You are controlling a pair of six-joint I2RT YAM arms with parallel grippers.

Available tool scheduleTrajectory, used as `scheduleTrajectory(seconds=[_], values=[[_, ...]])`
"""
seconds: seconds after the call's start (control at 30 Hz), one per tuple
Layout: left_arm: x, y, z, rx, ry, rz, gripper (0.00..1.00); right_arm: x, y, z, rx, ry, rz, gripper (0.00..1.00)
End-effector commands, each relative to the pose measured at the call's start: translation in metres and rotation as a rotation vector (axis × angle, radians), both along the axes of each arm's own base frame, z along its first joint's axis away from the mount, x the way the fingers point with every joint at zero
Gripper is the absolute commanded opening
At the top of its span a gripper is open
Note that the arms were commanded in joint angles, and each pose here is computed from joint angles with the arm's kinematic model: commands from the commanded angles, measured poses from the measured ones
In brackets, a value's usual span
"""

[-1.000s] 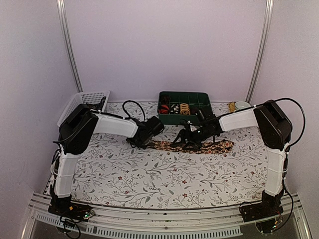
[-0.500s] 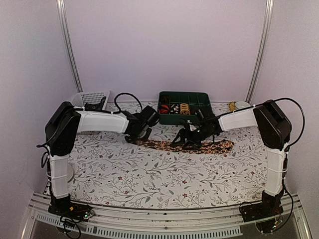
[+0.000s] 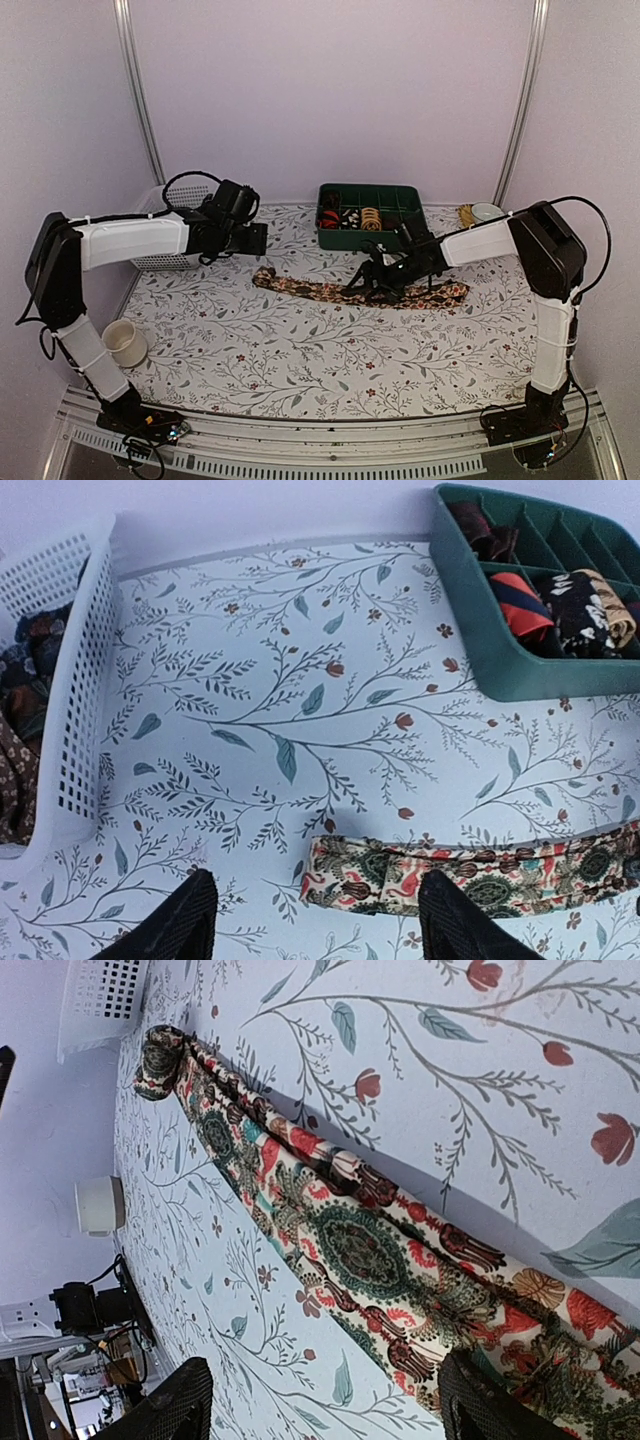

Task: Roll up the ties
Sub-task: Roll the tie at the center of the board.

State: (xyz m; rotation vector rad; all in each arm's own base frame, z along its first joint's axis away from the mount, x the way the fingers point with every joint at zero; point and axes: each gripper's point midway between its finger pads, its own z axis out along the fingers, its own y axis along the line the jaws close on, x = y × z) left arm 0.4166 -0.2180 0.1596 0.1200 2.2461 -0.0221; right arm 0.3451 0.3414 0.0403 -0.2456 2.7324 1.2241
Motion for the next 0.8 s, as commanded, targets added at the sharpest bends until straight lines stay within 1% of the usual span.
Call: scheduleTrajectory(seconds=[0.0,0.13,0.4,0.63,0.77], values=[[-0.005,0.008,-0.023,-0.125,0.074,-0.015,0.69,-0.02,-0.043,-0.032,-0.139,0.091,-0.066,0.78],[-0.008,0.009,-0.049,-0.215,0.142,-0.039,0.7,-0.016,-0.053,-0.022,-0.153,0.064,-0.082,0.78],[0.0,0.005,-0.07,-0.461,0.189,-0.12,0.71,-0.012,-0.051,-0.004,-0.144,0.024,-0.066,0.78],[0.003,0.0,-0.092,-0.608,0.256,-0.181,0.71,0.001,-0.038,0.044,-0.053,-0.061,-0.053,0.78],[0.002,-0.006,-0.103,-0.668,0.294,-0.203,0.71,0.005,-0.031,0.067,-0.005,-0.098,-0.046,0.78]])
